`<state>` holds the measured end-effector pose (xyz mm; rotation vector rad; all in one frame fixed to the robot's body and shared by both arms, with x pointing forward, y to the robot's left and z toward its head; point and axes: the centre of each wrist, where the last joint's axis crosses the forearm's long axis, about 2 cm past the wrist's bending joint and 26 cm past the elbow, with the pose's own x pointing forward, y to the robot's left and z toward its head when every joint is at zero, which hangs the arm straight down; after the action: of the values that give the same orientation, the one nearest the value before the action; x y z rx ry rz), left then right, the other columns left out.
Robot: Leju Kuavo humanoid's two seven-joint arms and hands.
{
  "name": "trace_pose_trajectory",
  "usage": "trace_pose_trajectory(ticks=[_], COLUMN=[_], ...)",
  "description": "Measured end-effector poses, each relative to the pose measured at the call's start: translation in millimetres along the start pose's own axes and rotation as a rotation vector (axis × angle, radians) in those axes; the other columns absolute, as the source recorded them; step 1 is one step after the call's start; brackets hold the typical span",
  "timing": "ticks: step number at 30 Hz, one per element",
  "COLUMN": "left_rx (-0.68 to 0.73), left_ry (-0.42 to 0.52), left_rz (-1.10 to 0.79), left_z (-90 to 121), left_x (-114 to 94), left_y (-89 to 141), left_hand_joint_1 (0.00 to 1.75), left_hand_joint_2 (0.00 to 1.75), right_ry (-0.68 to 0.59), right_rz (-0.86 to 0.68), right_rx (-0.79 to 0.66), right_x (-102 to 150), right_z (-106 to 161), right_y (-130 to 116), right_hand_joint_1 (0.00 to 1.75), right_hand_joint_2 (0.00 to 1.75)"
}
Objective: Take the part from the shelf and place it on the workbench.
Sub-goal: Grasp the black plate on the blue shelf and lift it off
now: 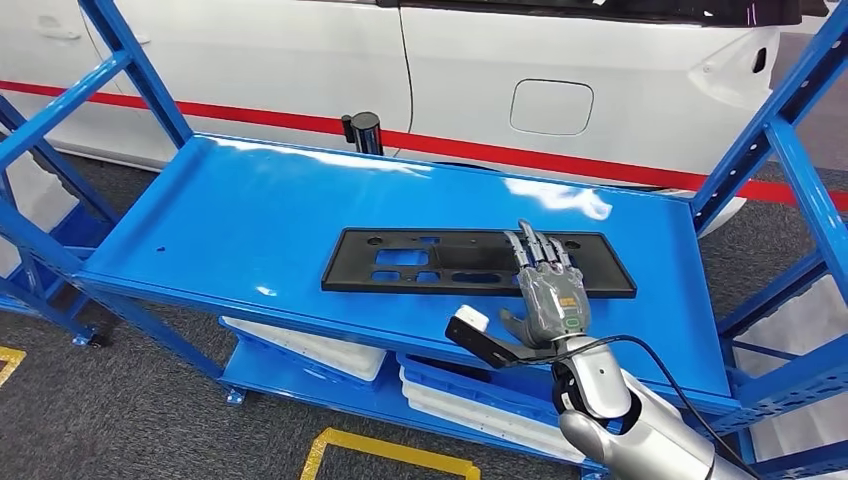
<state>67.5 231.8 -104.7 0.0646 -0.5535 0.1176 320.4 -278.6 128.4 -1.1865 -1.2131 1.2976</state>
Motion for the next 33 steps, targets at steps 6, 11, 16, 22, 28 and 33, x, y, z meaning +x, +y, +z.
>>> trace_pose_trajectory(ticks=[6, 11, 16, 22, 28, 33], left_rx=[-0.006, -0.008, -0.008, -0.013, -0.020, -0.025], left_ry=[0.002, 0.001, 0.000, -0.002, -0.005, -0.006], left_rz=[-0.003, -0.004, -0.004, -0.011, -0.012, -0.018], left_z=[0.8, 0.5, 0.6, 0.6, 0.7, 0.7], left_x=[-1.3, -0.6, -0.6, -0.6, -0.2, 0.0], left_y=[-1.5, -1.7, -2.0, -2.1, -3.6, -4.0], left_hand_joint_1=[0.00, 0.00, 0.00, 0.00, 0.00, 0.00], left_hand_joint_2=[0.00, 0.00, 0.00, 0.00, 0.00, 0.00], right_ry=[-0.004, 0.006, 0.011, 0.004, -0.016, -0.027], right_rz=[-0.005, -0.006, -0.003, 0.007, 0.005, -0.003], right_rx=[0.009, 0.021, 0.019, 0.033, 0.035, 0.043], right_x=[5.8, 5.2, 3.9, 3.6, 7.9, 13.6], right_z=[-4.1, -7.2, -9.9, -9.4, -12.1, -13.4], right_y=[-2.8, -3.4, -4.7, -0.4, -0.9, -0.9], right_hand_joint_1=[0.00, 0.00, 0.00, 0.00, 0.00, 0.00], right_hand_joint_2=[1.75, 1.75, 1.75, 1.75, 1.75, 1.75])
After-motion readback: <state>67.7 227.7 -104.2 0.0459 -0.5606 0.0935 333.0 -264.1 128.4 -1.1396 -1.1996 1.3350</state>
